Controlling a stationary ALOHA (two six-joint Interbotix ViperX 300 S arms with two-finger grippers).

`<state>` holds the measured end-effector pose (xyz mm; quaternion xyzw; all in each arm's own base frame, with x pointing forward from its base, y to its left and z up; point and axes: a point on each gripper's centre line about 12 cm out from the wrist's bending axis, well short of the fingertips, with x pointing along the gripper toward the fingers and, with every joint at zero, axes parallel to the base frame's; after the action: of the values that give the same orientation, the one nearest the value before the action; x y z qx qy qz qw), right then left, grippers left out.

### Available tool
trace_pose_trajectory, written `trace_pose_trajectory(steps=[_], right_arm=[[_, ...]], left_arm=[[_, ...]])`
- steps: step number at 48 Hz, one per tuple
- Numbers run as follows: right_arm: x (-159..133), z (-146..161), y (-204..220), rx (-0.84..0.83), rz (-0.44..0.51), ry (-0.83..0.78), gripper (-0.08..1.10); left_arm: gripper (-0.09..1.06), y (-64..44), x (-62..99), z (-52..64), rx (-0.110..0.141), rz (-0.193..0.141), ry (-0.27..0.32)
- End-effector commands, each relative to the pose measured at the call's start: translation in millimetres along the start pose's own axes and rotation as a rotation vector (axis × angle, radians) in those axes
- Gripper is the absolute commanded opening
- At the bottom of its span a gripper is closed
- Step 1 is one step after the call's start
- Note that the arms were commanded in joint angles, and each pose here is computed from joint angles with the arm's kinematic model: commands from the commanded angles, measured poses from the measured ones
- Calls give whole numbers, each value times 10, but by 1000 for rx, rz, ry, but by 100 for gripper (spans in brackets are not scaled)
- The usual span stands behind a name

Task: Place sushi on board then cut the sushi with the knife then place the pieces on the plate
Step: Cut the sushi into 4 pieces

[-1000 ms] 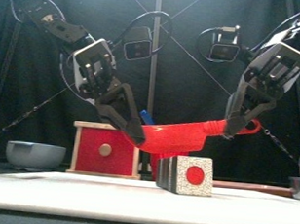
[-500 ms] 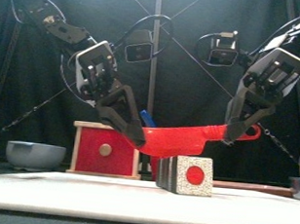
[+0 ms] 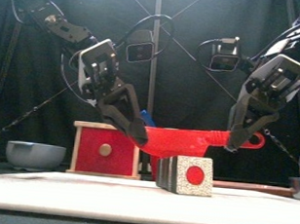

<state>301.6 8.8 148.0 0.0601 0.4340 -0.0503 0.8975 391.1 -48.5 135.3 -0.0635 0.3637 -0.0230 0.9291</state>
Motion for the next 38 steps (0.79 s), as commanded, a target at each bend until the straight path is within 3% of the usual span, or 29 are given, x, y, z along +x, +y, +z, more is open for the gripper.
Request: trace_pose_trajectory(steps=[1, 30, 38], right_arm=[[-43, 87, -79, 26, -15, -27, 32], [50, 2, -92, 31, -23, 14, 32], [115, -51, -96, 41, -27, 42, 32]], left_arm=[[42, -161, -73, 158, 13, -34, -48], [42, -146, 19, 39, 9, -27, -4], [42, -94, 92, -41, 4, -15, 23]])
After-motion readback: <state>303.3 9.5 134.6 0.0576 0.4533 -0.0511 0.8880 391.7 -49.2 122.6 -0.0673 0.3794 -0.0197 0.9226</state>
